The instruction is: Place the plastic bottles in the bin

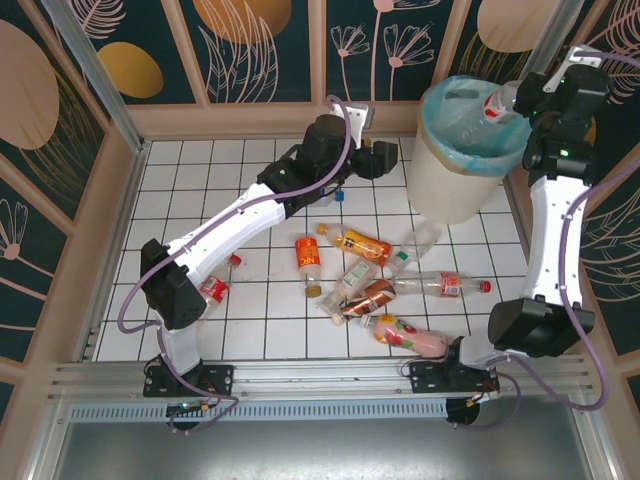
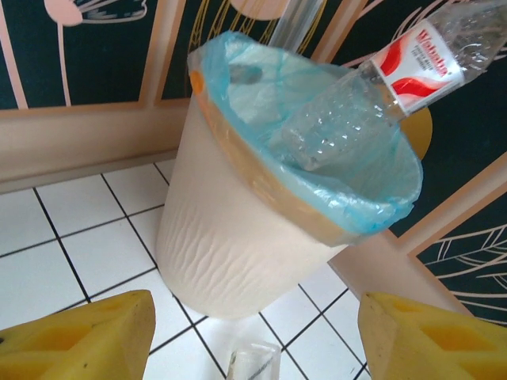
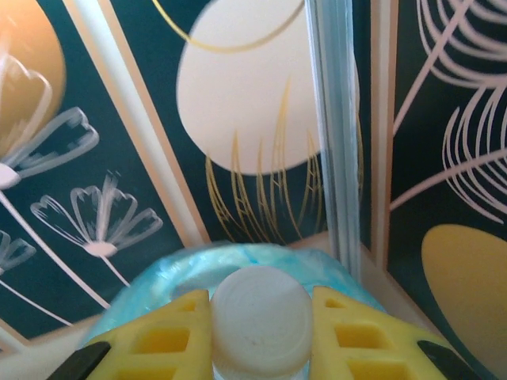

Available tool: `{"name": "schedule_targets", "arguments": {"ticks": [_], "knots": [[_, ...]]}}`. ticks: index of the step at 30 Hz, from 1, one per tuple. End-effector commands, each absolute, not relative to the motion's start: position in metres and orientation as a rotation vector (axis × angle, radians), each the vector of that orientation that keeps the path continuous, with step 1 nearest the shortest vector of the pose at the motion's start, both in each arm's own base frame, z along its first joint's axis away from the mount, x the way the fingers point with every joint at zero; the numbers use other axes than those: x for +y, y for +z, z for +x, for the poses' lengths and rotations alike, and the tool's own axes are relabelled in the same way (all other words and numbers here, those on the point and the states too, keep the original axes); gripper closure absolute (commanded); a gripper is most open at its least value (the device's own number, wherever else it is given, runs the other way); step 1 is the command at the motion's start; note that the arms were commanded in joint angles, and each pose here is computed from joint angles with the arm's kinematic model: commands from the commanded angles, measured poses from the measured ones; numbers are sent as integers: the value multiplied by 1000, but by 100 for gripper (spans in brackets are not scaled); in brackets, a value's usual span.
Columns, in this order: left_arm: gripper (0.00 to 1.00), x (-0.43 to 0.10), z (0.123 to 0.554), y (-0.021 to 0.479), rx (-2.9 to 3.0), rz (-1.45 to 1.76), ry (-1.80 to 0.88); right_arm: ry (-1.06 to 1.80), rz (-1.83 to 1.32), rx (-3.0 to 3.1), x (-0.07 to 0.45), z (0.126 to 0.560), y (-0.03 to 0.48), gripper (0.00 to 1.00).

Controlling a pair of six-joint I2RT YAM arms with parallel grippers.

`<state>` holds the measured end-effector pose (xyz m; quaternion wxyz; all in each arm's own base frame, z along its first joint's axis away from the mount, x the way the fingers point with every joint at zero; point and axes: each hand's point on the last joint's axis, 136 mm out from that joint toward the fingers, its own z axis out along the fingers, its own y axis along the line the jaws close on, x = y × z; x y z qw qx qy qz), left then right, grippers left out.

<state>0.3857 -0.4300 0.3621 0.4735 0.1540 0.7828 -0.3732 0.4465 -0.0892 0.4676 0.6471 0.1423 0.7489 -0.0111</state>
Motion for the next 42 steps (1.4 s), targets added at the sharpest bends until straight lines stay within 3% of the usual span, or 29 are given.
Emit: {"name": "schedule_targets", "arguments": {"ticks": [1, 6, 12, 27, 39, 42], "knots": [[31, -425, 374, 388, 1852, 368, -971, -136, 258, 1797, -79, 459, 441, 100], [30, -424, 374, 378, 1870, 364, -967, -275, 130, 1934, -57, 480, 404, 100], [29, -426, 373, 377, 1872, 378, -973, -223, 46, 2077, -37, 496, 360, 100], [27, -423, 373, 368, 1889, 387, -944, -233, 44, 2229, -39, 517, 272, 100], [27, -419, 373, 369, 1886, 380, -928, -183, 67, 2338, -42, 519, 218, 93], [27, -419, 374, 368, 1888, 375, -927, -171, 68, 2337, -41, 520, 219, 86]]}}
